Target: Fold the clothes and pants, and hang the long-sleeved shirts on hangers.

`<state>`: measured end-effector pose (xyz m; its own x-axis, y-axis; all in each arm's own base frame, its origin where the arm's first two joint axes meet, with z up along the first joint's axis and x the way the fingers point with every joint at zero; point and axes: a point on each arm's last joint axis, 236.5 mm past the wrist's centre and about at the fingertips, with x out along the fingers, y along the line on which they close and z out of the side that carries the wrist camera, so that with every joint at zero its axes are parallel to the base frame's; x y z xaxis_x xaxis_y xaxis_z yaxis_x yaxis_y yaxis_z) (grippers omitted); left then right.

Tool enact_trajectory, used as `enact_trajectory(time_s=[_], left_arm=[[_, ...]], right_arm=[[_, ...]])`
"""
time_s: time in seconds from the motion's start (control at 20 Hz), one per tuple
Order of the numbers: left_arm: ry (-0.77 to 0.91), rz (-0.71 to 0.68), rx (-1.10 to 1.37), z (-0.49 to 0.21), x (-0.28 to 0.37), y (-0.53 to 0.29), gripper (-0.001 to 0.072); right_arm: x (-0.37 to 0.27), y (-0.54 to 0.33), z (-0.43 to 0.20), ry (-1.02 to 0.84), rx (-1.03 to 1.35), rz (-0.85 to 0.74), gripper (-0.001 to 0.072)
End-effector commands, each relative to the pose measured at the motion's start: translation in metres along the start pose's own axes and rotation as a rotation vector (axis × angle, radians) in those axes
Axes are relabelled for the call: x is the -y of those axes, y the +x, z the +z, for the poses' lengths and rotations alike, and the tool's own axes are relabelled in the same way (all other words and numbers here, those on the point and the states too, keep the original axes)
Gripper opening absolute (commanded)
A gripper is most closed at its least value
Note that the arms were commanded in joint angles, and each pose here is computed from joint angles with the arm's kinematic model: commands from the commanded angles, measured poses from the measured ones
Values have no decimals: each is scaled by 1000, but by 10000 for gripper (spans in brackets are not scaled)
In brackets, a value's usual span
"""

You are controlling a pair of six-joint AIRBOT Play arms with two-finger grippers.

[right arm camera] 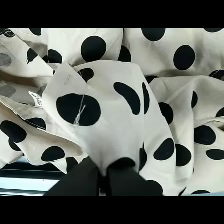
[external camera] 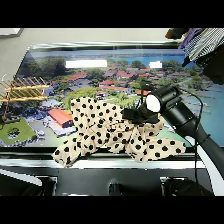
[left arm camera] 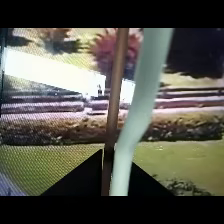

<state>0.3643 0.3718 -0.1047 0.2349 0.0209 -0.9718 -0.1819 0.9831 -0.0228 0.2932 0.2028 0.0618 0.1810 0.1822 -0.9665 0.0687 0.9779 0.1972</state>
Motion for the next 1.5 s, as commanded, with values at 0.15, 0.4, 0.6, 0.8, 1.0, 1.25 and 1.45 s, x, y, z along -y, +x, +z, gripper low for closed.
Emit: enact_trajectory(time_s=[0.15, 0.4, 0.6, 0.8, 1.0, 1.25, 1.45], left_arm=[[20, -5, -3, 2, 3, 2, 25], [57, 35, 67, 26, 8, -24, 23], [90, 133, 212, 66, 11, -80, 22], [52, 204, 348, 94, 16, -137, 21], [21, 275, 531, 123, 24, -206, 21], [61, 257, 728, 143, 75, -296, 21], [232, 164, 696, 135, 158, -316, 20]], right_arm=[[5, 0, -5, 0, -22, -20, 29], [6, 0, -5, -1, -23, -25, 29], [8, 0, -8, -1, -33, -33, 29], [9, -1, -10, -2, -41, -39, 29], [11, -1, -12, -2, -51, -46, 29], [16, -1, -11, -31, -45, -66, 29], [22, -1, -6, -65, -29, -90, 29]])
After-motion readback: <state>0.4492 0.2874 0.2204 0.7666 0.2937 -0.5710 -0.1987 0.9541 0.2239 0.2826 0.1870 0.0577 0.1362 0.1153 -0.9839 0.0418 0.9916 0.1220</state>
